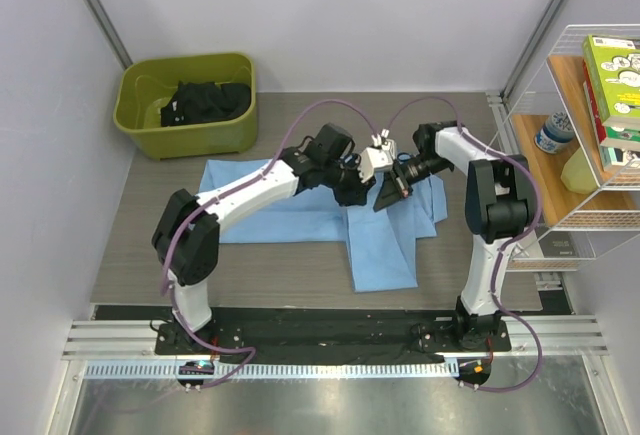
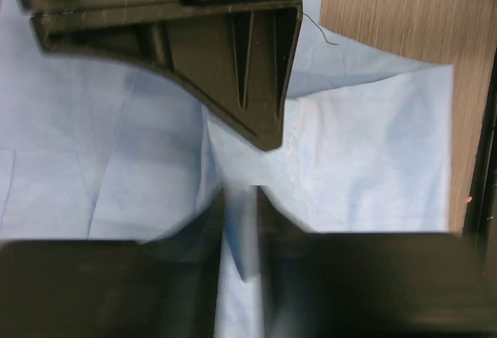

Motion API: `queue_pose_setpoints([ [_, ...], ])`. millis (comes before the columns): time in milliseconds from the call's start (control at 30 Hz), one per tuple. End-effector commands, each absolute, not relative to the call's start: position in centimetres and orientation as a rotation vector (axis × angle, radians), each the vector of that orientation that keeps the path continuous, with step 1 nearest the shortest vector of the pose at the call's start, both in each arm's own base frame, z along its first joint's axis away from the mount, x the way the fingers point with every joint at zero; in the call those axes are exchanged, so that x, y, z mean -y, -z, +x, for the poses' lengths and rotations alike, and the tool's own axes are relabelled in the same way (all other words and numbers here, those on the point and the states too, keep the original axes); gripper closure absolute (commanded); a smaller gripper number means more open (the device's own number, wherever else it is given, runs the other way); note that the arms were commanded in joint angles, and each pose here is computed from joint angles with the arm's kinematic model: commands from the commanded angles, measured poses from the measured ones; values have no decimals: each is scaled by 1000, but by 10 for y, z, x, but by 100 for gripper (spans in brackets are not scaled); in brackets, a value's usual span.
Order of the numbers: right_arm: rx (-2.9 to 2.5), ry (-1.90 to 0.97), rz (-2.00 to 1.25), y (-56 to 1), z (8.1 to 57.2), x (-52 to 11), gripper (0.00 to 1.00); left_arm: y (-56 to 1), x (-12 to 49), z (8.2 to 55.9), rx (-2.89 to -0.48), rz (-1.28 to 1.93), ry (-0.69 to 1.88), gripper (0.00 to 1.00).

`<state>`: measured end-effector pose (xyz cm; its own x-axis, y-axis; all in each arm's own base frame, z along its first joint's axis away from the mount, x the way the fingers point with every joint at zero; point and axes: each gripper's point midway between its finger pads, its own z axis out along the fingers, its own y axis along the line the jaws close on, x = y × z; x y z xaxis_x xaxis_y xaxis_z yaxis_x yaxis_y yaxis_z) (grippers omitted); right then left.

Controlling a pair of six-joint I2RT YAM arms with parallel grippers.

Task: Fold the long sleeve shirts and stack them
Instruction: Fold the shirt

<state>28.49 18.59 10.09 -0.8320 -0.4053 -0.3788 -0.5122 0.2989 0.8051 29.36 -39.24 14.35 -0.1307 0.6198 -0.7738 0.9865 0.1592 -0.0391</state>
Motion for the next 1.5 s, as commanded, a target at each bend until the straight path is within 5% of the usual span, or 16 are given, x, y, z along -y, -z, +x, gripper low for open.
queue_pose_setpoints([
  [0,-2247,-1447,-934,-165,317,-192,99,-217,365,321,-1786,1325,766,58],
  [67,-2250,-1367,-901,-175,331,-192,99,-248,344,337,-1848,1192,766,39],
  [267,-2153,-1005,-805,-216,384,-185,99,-296,306,345,-2000,842,766,13],
  [567,-1930,-473,-660,-314,512,-151,99,-316,281,362,-1976,621,706,6],
  [800,-1724,-410,-711,-359,551,-165,99,-316,256,383,-1939,593,608,6],
  [1467,-1751,-299,-939,-293,484,-299,99,-291,163,396,-2116,-28,634,0],
])
